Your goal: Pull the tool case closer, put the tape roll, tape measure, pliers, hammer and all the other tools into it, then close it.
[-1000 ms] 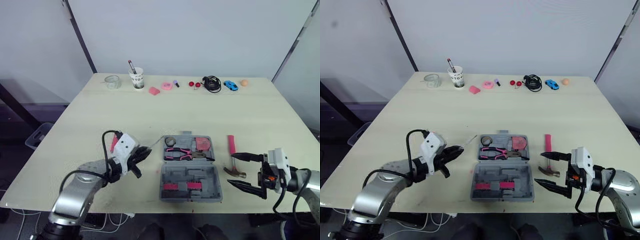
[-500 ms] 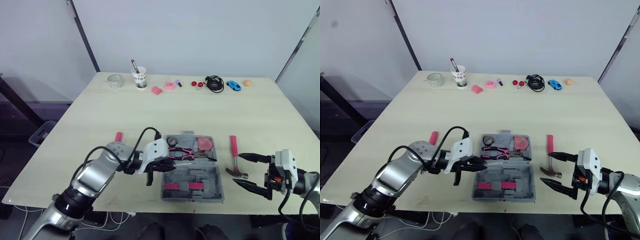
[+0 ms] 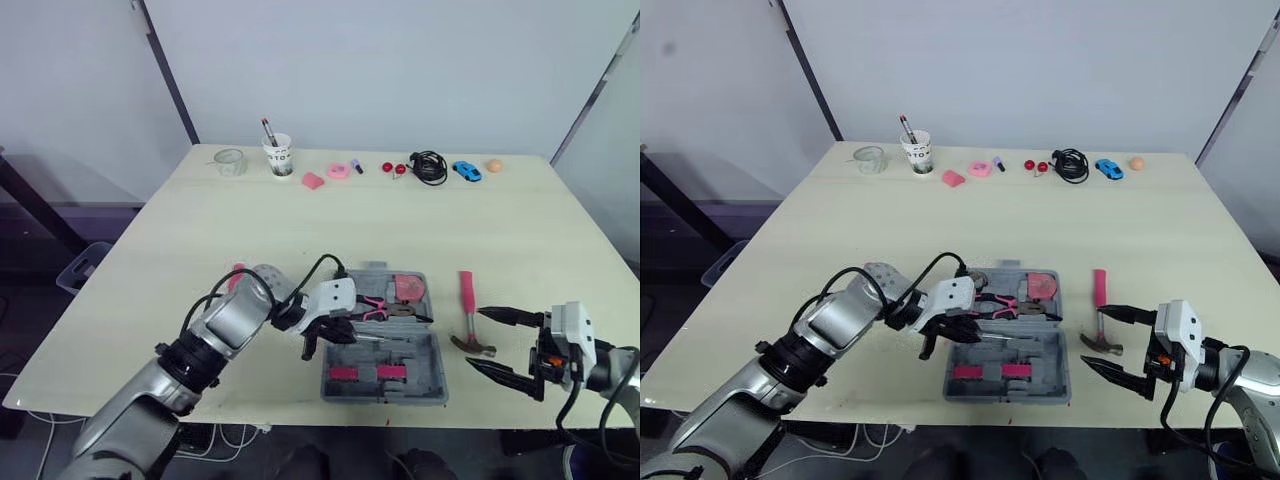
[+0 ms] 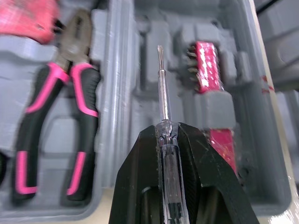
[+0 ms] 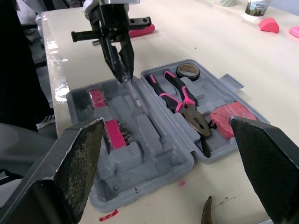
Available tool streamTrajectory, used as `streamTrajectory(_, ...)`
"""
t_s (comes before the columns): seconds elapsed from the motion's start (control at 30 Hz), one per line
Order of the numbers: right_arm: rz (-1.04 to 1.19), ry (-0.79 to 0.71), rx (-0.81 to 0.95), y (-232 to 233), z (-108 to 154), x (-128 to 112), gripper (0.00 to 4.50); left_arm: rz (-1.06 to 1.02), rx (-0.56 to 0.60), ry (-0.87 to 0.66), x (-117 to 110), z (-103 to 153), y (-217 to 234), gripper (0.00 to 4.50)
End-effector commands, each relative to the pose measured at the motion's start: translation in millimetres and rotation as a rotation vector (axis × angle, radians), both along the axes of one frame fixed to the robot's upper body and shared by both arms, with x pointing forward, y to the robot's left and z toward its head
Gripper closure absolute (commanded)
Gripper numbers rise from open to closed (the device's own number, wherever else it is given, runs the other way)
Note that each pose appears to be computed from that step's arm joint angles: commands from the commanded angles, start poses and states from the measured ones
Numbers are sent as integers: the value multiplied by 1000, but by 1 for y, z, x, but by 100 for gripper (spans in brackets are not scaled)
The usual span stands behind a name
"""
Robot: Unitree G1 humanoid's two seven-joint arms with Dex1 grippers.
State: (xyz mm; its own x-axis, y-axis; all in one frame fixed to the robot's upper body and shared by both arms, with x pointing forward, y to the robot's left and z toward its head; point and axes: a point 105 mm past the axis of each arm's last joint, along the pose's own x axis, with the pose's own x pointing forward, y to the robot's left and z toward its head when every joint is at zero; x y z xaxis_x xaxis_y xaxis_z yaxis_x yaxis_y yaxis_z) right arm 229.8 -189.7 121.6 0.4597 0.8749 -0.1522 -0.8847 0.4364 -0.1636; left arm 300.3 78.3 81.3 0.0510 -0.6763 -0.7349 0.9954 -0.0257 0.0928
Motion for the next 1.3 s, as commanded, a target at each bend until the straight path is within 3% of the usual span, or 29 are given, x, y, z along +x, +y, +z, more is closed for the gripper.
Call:
streamTrajectory(0.03, 3, -44, 4, 0, 9, -1, 0, -1, 35, -24, 6, 0, -8, 446)
streamTrajectory(0.6, -5, -39, 0, -3, 1, -2, 0, 18, 32, -76, 17, 0, -23, 446)
streamTrajectory(1.3, -2, -42, 4, 3, -1, -4, 0, -47, 69, -82, 13, -14, -41, 446)
